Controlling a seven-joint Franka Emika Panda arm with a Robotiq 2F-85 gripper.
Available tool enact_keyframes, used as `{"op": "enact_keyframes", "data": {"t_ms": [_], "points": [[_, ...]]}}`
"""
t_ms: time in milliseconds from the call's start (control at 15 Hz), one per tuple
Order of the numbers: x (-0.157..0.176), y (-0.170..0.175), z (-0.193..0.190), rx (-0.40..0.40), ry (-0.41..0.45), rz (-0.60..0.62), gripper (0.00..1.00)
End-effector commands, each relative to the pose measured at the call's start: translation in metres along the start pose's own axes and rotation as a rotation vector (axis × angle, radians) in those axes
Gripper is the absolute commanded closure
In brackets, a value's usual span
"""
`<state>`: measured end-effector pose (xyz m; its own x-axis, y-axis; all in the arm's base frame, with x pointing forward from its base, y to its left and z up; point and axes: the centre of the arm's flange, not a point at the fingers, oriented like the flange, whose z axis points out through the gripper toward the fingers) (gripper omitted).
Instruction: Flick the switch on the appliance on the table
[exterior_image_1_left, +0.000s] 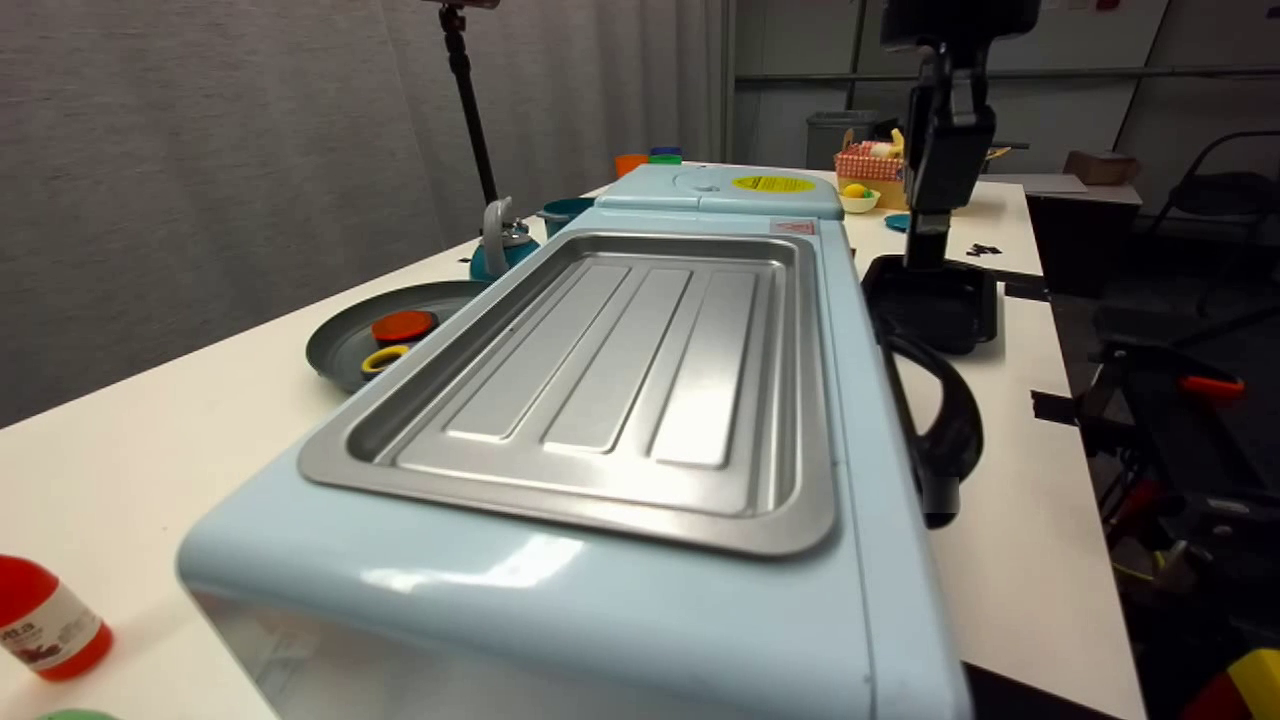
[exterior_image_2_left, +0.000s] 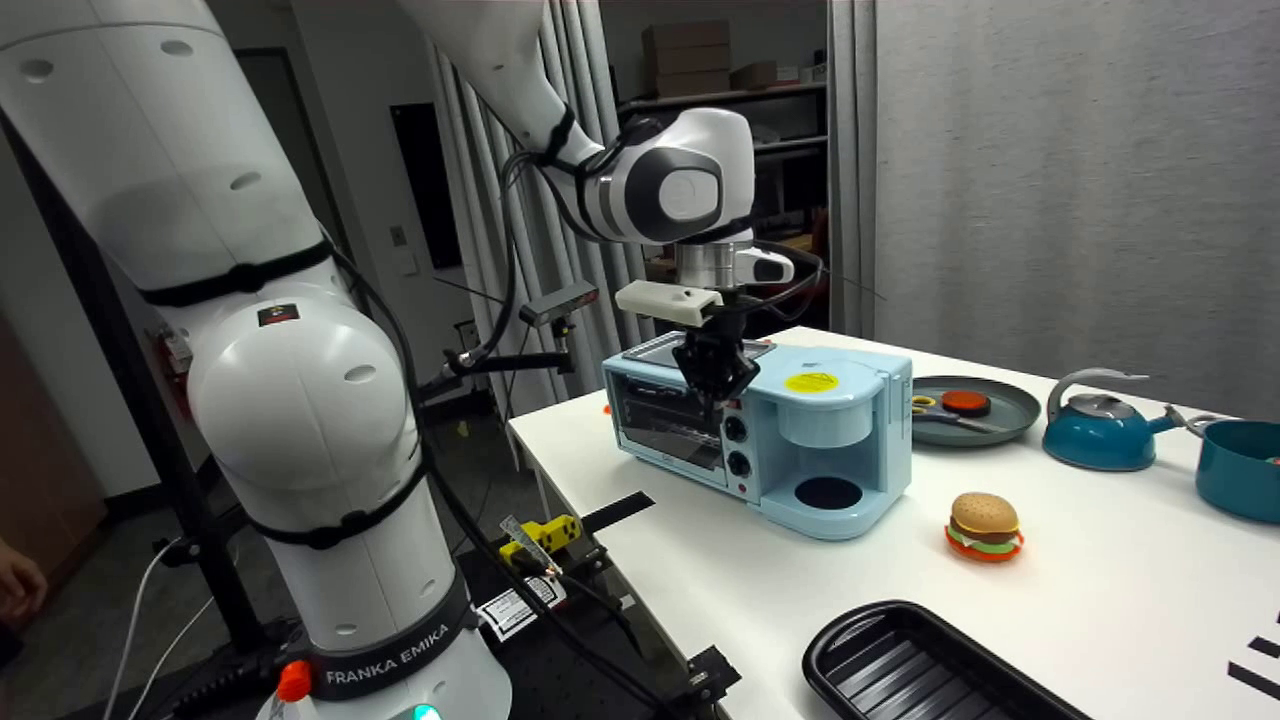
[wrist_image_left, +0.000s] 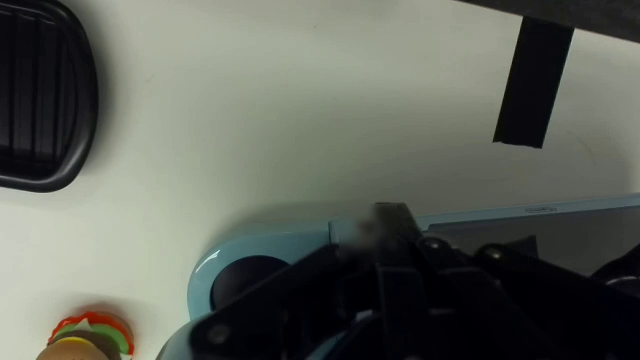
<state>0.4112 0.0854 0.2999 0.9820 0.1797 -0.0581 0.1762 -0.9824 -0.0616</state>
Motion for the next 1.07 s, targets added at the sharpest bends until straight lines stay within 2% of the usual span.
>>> {"op": "enact_keyframes", "data": {"t_ms": [0,600,1000], "points": [[0.005,0.001,0.011,-0.001,0.027,0.041,1.0],[0.021,0.001,0.005,-0.012,0.082,0.055,1.0],[0.028,-0.006,-0.003,0.0,0.085,0.059,1.0]]}}
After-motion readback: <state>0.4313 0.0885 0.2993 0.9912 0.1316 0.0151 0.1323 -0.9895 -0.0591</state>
